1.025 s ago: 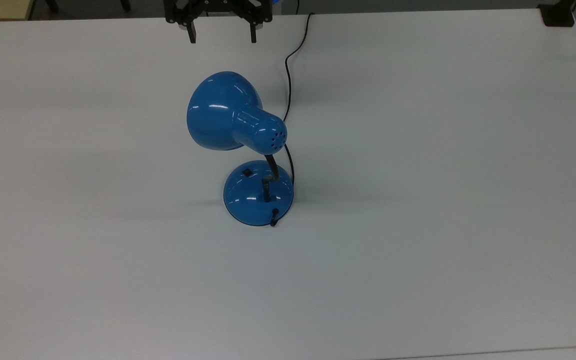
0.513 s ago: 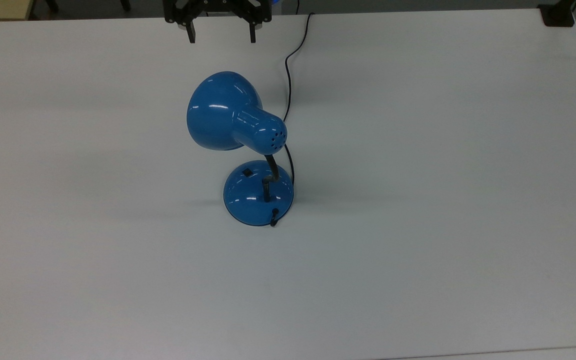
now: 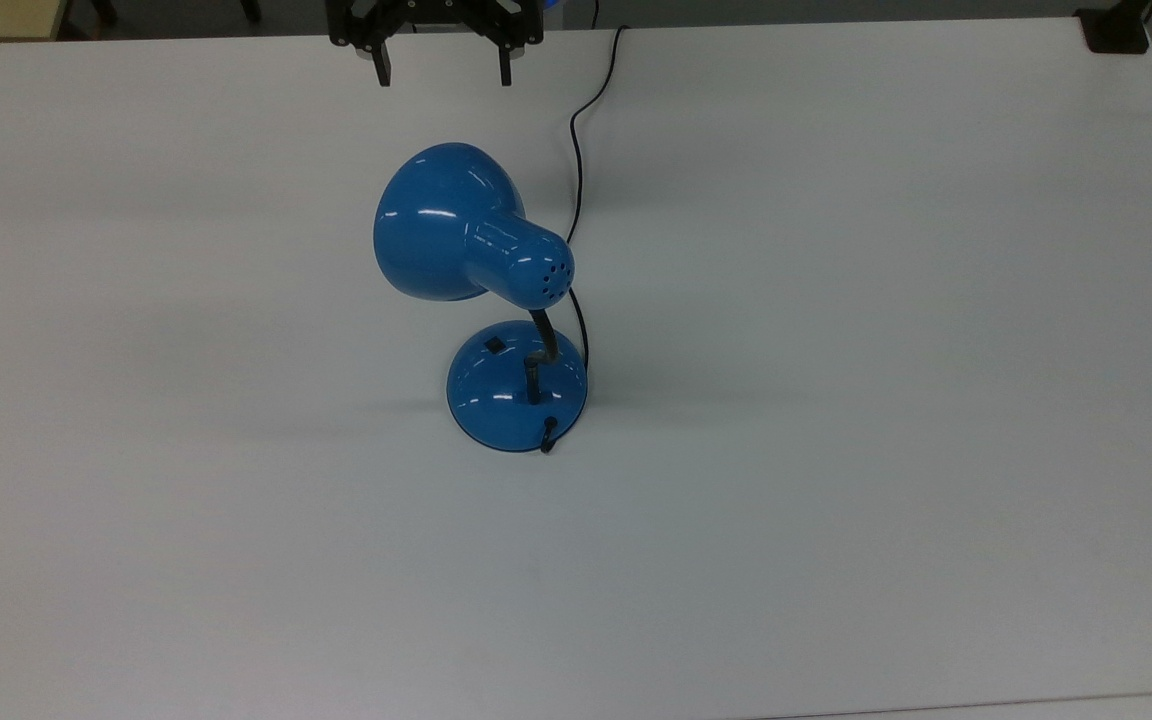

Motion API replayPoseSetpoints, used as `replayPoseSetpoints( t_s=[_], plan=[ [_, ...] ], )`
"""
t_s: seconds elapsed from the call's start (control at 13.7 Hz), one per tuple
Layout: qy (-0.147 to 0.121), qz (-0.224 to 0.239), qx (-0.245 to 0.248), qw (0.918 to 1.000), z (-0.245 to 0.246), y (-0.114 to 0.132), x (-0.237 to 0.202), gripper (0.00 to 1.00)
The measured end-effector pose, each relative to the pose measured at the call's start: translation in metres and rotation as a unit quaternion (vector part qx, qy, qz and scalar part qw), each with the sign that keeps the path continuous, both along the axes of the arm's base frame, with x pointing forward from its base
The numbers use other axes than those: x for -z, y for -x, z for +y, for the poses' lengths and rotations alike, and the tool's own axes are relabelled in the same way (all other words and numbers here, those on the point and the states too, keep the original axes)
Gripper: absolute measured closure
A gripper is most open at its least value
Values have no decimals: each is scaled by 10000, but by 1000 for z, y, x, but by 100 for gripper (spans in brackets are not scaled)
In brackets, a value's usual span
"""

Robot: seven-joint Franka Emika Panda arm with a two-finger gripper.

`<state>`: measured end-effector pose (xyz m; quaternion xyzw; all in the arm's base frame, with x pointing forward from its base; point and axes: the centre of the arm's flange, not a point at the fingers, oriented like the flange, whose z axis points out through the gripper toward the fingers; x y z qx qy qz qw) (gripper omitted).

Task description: Turn on the lamp

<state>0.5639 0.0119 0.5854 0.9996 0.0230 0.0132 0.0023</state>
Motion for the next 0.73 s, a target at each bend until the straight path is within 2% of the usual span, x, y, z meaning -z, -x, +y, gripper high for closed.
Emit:
replayPoseSetpoints(
  t_s=[0.15,0.44,0.73],
  plan=[
    [1,0,-55,10000,0,0,0,0],
    [43,20,-784,9969,-3,-1,2,0],
    [134,238,-963,9950,-12,-2,16,0]
  ],
)
